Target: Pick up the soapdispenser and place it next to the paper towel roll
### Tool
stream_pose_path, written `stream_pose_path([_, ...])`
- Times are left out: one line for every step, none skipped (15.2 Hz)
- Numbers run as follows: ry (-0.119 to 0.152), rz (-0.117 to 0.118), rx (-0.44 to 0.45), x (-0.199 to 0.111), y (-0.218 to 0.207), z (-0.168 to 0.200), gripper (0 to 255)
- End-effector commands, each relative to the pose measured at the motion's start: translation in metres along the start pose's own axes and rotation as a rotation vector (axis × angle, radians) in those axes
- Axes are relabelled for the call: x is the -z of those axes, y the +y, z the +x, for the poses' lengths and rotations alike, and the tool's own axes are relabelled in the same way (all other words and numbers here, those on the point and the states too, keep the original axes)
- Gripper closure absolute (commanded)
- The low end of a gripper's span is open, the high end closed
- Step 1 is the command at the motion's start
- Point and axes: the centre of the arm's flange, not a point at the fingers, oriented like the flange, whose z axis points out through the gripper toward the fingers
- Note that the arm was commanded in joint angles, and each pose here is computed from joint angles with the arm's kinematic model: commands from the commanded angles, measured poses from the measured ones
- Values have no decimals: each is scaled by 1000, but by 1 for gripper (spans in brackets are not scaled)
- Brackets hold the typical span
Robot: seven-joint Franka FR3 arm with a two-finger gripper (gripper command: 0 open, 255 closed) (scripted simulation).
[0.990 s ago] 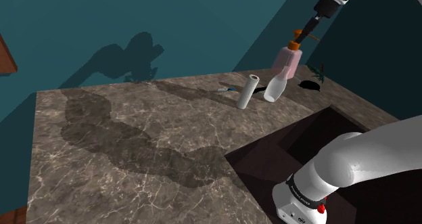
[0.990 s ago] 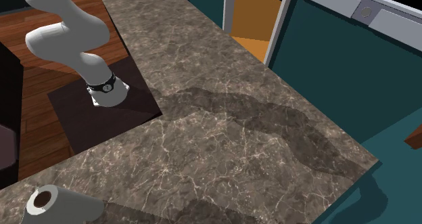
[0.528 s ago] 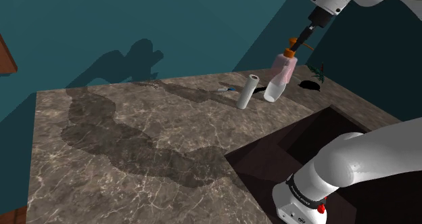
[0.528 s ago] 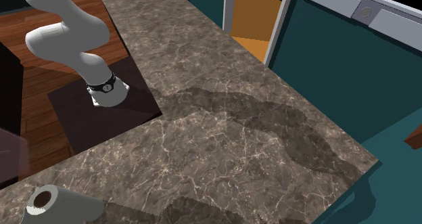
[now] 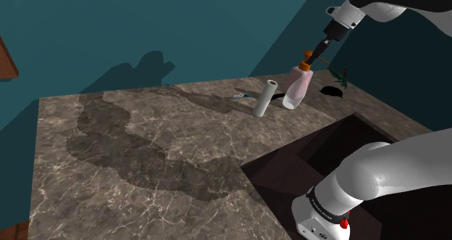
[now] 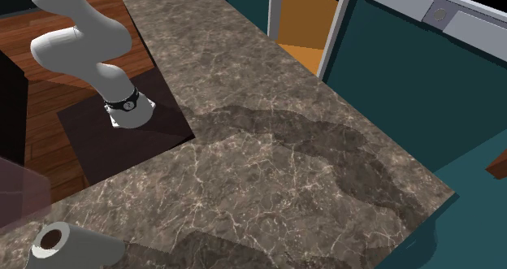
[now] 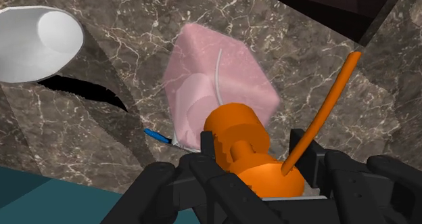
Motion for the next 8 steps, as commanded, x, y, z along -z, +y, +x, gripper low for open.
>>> stream_pose_path([0,0,0,-9,0,-1,255])
stream_pose_path([0,0,0,-15,0,-2,255])
stream_pose_path([0,0,0,-20,0,-3,255])
stream_pose_path([0,0,0,-25,1,-4,255])
stream_pose_path([0,0,0,-30,1,-5,255])
stream_pose_path([0,0,0,-35,1,-6,255])
stream_pose_path([0,0,0,-41,2,-7,255])
stream_pose_path([0,0,0,-46,2,-8,255])
